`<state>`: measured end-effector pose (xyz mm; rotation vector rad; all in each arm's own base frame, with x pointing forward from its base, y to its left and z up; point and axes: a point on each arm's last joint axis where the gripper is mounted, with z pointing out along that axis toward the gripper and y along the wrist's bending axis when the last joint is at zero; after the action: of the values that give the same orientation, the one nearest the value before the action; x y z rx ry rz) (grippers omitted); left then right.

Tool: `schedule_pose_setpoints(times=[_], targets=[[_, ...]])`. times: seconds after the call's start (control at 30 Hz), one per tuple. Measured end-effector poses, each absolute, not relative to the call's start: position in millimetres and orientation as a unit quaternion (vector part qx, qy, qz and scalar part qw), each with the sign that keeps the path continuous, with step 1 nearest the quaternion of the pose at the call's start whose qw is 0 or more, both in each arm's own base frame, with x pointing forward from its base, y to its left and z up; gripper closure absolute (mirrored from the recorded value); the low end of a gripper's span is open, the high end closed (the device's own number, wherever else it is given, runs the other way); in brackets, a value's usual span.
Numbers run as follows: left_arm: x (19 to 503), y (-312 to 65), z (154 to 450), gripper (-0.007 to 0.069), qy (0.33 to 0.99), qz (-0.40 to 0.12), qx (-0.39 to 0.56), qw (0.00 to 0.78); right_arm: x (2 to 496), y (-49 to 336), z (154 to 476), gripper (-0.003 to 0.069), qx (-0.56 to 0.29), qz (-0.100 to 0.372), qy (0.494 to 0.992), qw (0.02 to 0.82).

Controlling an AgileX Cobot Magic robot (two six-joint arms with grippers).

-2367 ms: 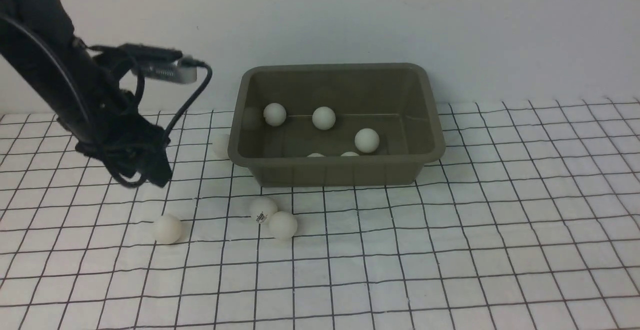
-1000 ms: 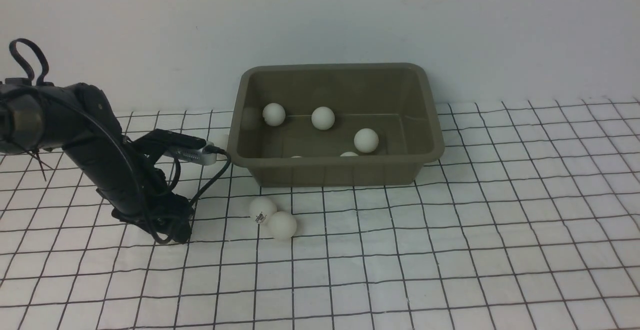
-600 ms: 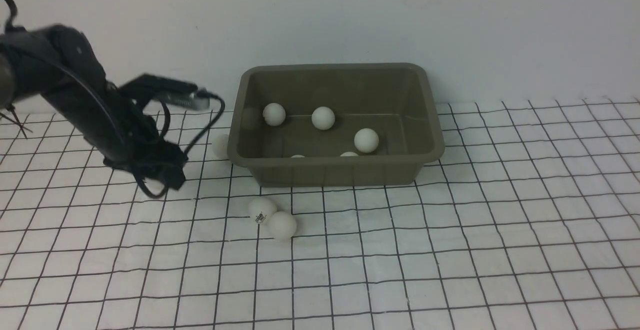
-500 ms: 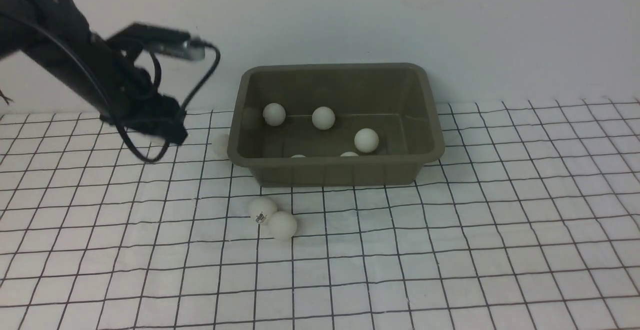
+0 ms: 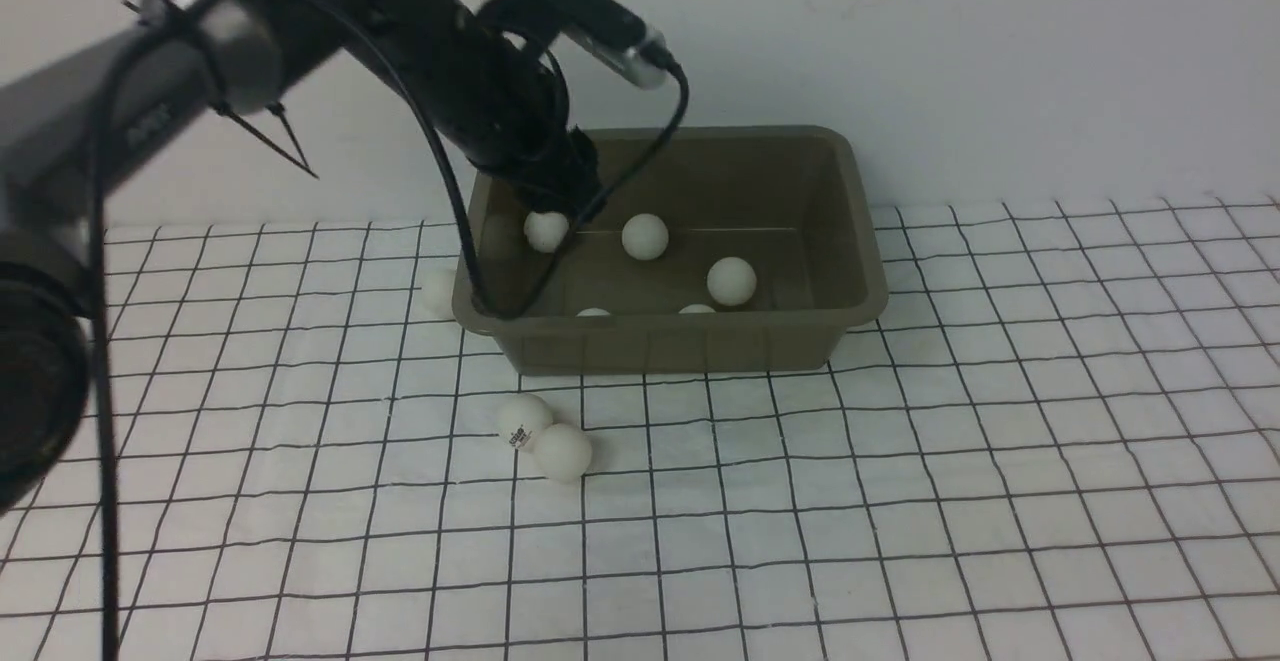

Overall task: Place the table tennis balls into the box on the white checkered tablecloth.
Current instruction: 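Drop the ball into the bin, then reach for and grasp a ping pong ball on the table beside the basket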

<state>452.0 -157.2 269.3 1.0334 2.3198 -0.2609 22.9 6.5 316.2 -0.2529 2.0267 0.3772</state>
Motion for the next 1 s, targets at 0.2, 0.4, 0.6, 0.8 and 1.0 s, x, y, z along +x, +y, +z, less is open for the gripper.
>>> schedule_pose_setpoints(times=[0.2, 0.4, 0.6, 0.8, 1.0], targets=[[467, -168, 216, 0.0214, 0.875, -0.097, 0.396, 0.260, 22, 9, 316, 0.0676, -0.103, 0.173, 0.841, 0.501], [466, -167, 222, 0.0175, 0.873, -0.088, 0.401, 0.265, 21, 10, 316, 0.0676, -0.103, 0.178, 0.842, 0.500], [451, -151, 282, 0.0175, 0.849, -0.010, 0.432, 0.305, 21, 10, 316, 0.0676, -0.103, 0.178, 0.842, 0.500], [428, -103, 340, 0.0175, 0.888, 0.054, 0.344, 0.300, 22, 9, 316, 0.0676, -0.103, 0.174, 0.841, 0.501], [435, -48, 327, 0.0175, 0.942, 0.030, 0.219, 0.252, 22, 8, 316, 0.0676, -0.104, 0.167, 0.841, 0.504]])
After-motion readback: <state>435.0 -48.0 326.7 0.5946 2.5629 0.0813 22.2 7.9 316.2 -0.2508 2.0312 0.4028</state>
